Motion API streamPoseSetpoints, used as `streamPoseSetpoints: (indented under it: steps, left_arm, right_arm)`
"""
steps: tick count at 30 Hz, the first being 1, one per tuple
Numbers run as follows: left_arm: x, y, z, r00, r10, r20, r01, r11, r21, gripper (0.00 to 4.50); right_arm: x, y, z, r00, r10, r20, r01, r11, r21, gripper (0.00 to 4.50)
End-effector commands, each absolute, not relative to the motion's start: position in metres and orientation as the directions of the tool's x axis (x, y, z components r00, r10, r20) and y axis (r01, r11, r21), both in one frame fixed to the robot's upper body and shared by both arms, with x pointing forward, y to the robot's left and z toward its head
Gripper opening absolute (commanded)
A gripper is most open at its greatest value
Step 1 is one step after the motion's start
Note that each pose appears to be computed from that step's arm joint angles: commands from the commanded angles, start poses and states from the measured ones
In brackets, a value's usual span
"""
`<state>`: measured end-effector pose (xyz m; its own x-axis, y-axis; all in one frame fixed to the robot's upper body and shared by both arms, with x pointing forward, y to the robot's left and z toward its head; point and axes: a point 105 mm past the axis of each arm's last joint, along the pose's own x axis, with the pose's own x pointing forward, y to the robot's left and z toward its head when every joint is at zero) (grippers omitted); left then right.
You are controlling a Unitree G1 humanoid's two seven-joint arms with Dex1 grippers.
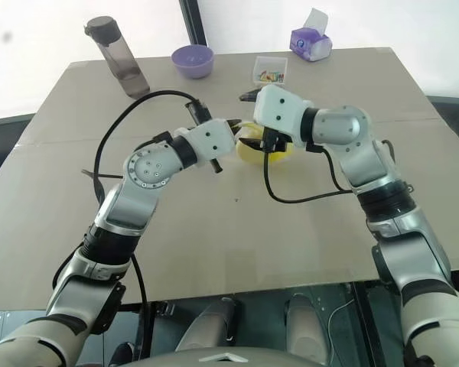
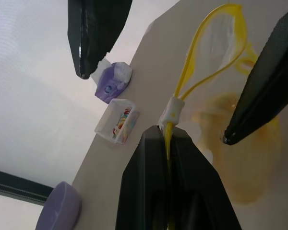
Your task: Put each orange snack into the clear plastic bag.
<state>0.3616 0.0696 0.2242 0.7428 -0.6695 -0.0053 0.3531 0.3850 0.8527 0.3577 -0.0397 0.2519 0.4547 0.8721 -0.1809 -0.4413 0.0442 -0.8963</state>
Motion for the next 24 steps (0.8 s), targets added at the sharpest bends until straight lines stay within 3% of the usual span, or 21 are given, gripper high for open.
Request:
streamPoseSetpoints:
  steps: [1,3,6,12,24]
  left_arm:
    - [0.3556,0.0664,0.2411,0.727,-0.685,0.048,0.302,0.383,0.873,0.00]
    - [0.3554,0.0664,0.2410,0.727,-0.685,0.049,0.302,0.383,0.873,0.00]
    - [0.3549,0.0662,0.2396,0.727,-0.685,0.047,0.298,0.376,0.877,0.00]
    - [0.3552,0.0662,0.2403,0.727,-0.685,0.052,0.291,0.377,0.879,0.00]
    - [0.3566,0.0636,0.2401,0.726,-0.685,0.054,0.281,0.369,0.886,0.00]
  right_arm:
    - [0.3530,-0.0357,0.2639,0.437,0.885,-0.159,-0.389,0.026,-0.921,3.86]
    - [0.3536,-0.0360,0.2624,0.439,0.883,-0.163,-0.388,0.022,-0.922,3.86]
    - [0.3551,-0.0386,0.2597,0.445,0.878,-0.174,-0.389,0.015,-0.921,3.08]
    - [0.3573,-0.0405,0.2564,0.454,0.872,-0.183,-0.390,0.010,-0.921,0.21]
    - [0.3557,-0.0383,0.2589,0.451,0.876,-0.171,-0.382,0.016,-0.924,0.21]
